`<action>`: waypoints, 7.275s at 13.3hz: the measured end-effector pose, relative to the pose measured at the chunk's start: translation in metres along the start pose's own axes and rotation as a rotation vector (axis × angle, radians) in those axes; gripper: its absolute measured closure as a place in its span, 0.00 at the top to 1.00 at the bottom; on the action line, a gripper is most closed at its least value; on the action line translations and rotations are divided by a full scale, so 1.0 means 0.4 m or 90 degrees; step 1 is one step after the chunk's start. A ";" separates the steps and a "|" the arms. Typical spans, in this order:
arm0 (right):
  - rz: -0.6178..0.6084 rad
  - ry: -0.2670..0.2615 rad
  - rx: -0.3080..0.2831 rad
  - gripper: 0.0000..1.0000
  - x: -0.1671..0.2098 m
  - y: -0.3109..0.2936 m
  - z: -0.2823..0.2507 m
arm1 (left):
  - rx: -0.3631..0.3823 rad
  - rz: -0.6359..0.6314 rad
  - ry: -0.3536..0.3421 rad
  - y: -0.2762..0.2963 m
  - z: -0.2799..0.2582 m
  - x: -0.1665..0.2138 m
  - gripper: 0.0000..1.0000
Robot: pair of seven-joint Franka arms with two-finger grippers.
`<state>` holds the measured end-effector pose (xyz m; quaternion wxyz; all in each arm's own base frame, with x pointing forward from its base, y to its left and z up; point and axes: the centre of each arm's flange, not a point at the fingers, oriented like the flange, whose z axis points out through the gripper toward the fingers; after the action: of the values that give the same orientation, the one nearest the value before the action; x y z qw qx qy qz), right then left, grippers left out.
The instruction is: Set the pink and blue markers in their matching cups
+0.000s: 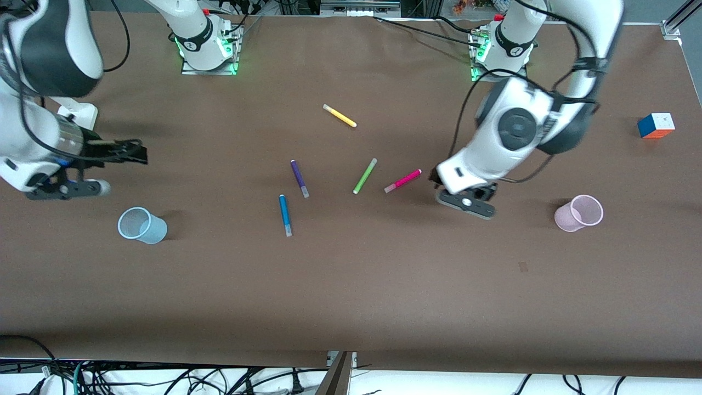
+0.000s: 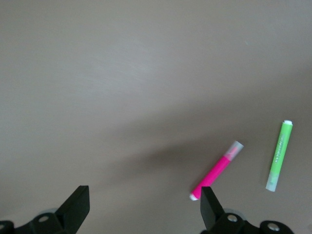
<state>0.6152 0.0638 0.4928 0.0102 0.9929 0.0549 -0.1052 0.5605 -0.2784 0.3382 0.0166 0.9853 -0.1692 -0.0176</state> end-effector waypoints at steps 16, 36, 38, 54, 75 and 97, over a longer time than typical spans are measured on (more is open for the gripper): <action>-0.127 0.103 -0.007 1.00 0.264 -0.463 0.498 | 0.045 0.077 -0.031 0.195 0.380 -0.082 1.00; -0.146 0.090 0.002 0.36 0.254 -0.647 0.741 | 0.058 0.108 -0.193 -0.163 0.026 -0.005 0.18; -0.145 0.091 0.002 0.17 0.255 -0.644 0.739 | 0.057 0.151 -0.223 -0.261 -0.028 -0.002 0.18; -0.480 0.132 0.040 0.17 0.277 -0.070 0.346 | 0.326 0.443 -0.543 -0.798 0.082 -0.095 0.18; -0.768 0.441 0.342 0.17 0.170 0.515 0.525 | 0.211 0.255 -0.272 -0.679 -0.267 0.002 1.00; -0.606 0.262 0.325 1.00 0.206 0.474 0.283 | 0.007 -0.107 0.047 -0.522 -0.650 -0.234 1.00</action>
<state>0.6929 -0.1192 0.3663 -0.2889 0.8299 0.4693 0.0869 0.5521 -0.0434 0.5927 0.0161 0.9961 -0.0850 0.0186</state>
